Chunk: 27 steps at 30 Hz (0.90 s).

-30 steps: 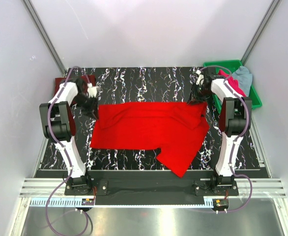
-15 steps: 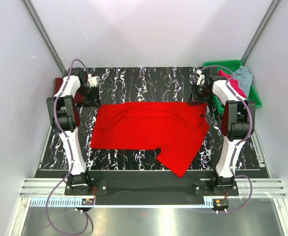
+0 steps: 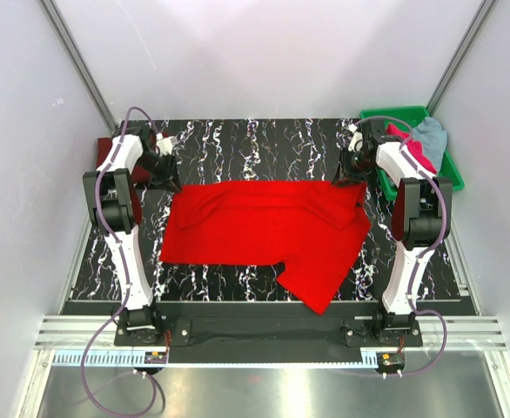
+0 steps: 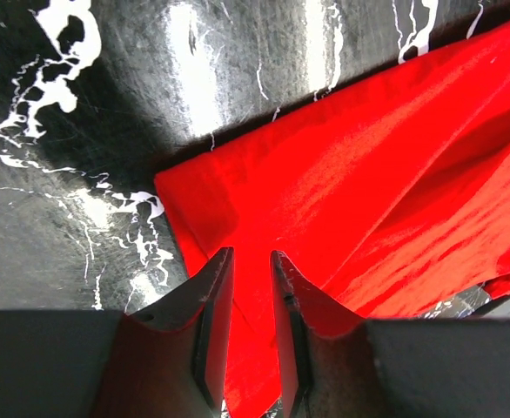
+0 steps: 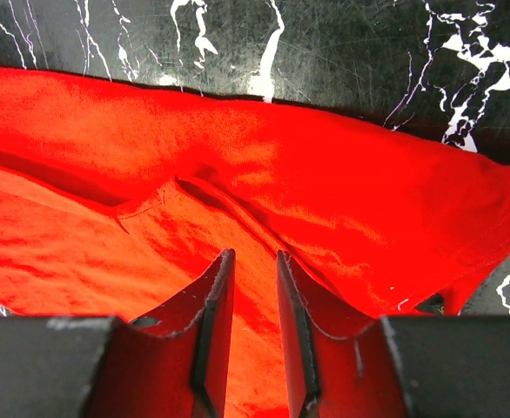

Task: Fold and stack the t-shirts
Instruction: Fold the tshirt

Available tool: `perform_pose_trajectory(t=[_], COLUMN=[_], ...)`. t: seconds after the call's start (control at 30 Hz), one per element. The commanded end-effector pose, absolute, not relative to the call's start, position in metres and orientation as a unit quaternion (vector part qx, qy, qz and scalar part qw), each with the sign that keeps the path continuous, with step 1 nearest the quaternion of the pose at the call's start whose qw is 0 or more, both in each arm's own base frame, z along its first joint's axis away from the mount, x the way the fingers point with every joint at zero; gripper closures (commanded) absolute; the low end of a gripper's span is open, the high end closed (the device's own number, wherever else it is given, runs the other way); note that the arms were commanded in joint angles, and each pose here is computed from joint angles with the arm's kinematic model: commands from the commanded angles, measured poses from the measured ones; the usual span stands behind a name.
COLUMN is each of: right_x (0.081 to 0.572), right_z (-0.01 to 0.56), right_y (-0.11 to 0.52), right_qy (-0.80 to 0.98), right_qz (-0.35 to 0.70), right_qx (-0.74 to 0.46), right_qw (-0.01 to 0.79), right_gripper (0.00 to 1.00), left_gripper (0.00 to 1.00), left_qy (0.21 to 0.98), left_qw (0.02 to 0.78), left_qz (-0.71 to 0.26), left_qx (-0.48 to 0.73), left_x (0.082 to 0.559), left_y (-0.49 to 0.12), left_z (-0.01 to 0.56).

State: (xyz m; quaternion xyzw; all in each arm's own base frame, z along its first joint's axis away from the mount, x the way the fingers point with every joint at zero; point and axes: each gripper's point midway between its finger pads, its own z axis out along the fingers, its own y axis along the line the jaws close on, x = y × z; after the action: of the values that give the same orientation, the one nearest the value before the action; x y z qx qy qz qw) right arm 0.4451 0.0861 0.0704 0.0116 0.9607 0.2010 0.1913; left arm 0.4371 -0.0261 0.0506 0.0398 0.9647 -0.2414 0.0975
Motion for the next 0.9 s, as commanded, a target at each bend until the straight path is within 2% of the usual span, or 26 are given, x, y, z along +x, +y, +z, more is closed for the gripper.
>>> perform_pose_trajectory(t=[0.0, 0.1, 0.37, 0.53, 0.77, 0.83, 0.87], right_x=[0.451, 0.45, 0.451, 0.45, 0.448, 0.448, 0.448], right_z=[0.088, 0.087, 0.087, 0.087, 0.085, 0.084, 0.084], right_y=[0.089, 0.088, 0.088, 0.088, 0.088, 0.087, 0.087], right_qy=[0.955, 0.955, 0.955, 0.955, 0.957, 0.957, 0.957], right_qz=[0.197, 0.198, 0.198, 0.196, 0.193, 0.192, 0.191], right_qx=[-0.007, -0.006, -0.005, -0.006, -0.007, -0.006, -0.007], right_qw=[0.221, 0.221, 0.221, 0.221, 0.218, 0.217, 0.218], right_gripper=[0.67, 0.67, 0.67, 0.67, 0.67, 0.67, 0.67], left_gripper=[0.71, 0.65, 0.66, 0.78, 0.8, 0.85, 0.94], left_qy=[0.967, 0.971, 0.971, 0.969, 0.968, 0.967, 0.966], left_qw=[0.127, 0.132, 0.127, 0.13, 0.13, 0.132, 0.132], left_qz=[-0.217, -0.199, -0.2, -0.207, -0.212, -0.217, -0.219], left_qx=[0.035, 0.031, 0.032, 0.035, 0.035, 0.038, 0.039], left_x=[0.451, 0.452, 0.458, 0.461, 0.463, 0.463, 0.463], left_y=[-0.017, -0.01, -0.011, -0.013, -0.015, -0.016, -0.017], left_z=[0.063, 0.064, 0.052, 0.053, 0.052, 0.053, 0.053])
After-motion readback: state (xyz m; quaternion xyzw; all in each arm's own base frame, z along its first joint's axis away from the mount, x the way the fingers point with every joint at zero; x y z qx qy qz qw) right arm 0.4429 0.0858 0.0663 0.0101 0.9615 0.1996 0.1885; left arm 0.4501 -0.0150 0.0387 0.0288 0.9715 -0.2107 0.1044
